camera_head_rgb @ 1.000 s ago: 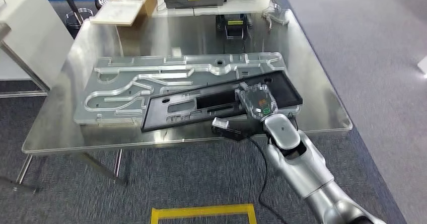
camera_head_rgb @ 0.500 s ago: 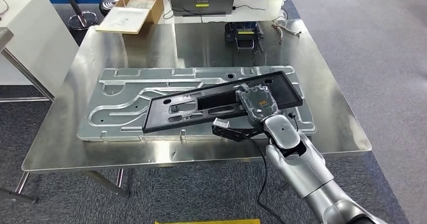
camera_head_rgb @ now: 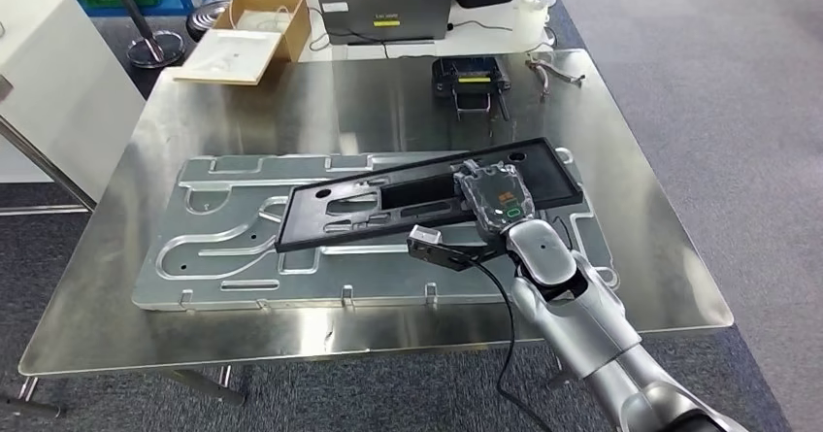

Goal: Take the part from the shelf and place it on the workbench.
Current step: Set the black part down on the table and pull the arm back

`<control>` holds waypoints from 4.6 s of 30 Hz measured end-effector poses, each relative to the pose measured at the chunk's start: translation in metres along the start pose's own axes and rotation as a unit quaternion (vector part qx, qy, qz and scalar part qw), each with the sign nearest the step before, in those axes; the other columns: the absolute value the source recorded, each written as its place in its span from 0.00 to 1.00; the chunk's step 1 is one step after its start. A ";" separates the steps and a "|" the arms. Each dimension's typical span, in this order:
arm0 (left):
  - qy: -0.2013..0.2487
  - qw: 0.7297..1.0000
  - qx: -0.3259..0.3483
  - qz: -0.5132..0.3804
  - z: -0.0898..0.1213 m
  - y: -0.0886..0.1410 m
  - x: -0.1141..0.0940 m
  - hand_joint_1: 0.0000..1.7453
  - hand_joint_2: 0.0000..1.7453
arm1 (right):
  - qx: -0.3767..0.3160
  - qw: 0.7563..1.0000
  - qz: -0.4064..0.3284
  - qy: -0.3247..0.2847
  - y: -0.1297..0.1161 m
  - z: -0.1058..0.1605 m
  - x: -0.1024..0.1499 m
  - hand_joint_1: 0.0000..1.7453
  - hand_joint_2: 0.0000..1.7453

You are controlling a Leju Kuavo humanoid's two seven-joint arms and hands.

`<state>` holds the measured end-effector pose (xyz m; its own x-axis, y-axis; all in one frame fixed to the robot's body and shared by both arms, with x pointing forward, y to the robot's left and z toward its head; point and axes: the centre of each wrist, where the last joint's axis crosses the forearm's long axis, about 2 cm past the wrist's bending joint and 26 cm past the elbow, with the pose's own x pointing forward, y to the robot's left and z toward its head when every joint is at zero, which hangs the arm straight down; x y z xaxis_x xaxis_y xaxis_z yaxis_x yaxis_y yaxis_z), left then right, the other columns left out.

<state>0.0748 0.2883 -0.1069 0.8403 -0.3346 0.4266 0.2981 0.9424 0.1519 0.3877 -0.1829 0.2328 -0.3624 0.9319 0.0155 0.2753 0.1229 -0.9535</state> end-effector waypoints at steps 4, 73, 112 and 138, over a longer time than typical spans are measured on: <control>-0.002 1.000 0.005 0.001 0.000 0.000 0.000 0.00 1.00 | 0.006 1.000 -0.002 0.002 0.003 0.000 -0.001 1.00 1.00; -0.019 0.999 -0.014 0.025 0.000 -0.001 0.001 0.00 0.00 | 0.022 0.999 -0.013 0.030 0.020 0.008 -0.022 0.00 0.00; -0.007 0.997 0.004 0.071 0.003 -0.002 -0.010 0.00 0.00 | 0.023 0.997 -0.047 0.052 0.046 0.040 -0.029 0.00 0.00; 0.012 0.984 0.063 0.169 0.013 -0.007 -0.036 0.00 0.00 | -0.049 0.901 -0.354 0.245 0.114 0.290 -0.013 0.00 0.00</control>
<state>0.0364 0.2937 -0.1121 0.8926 -0.0006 0.4508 -0.0570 0.9918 0.1143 0.1655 -0.2804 0.0365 -0.0481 0.6448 0.7628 0.2151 0.7525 -0.6225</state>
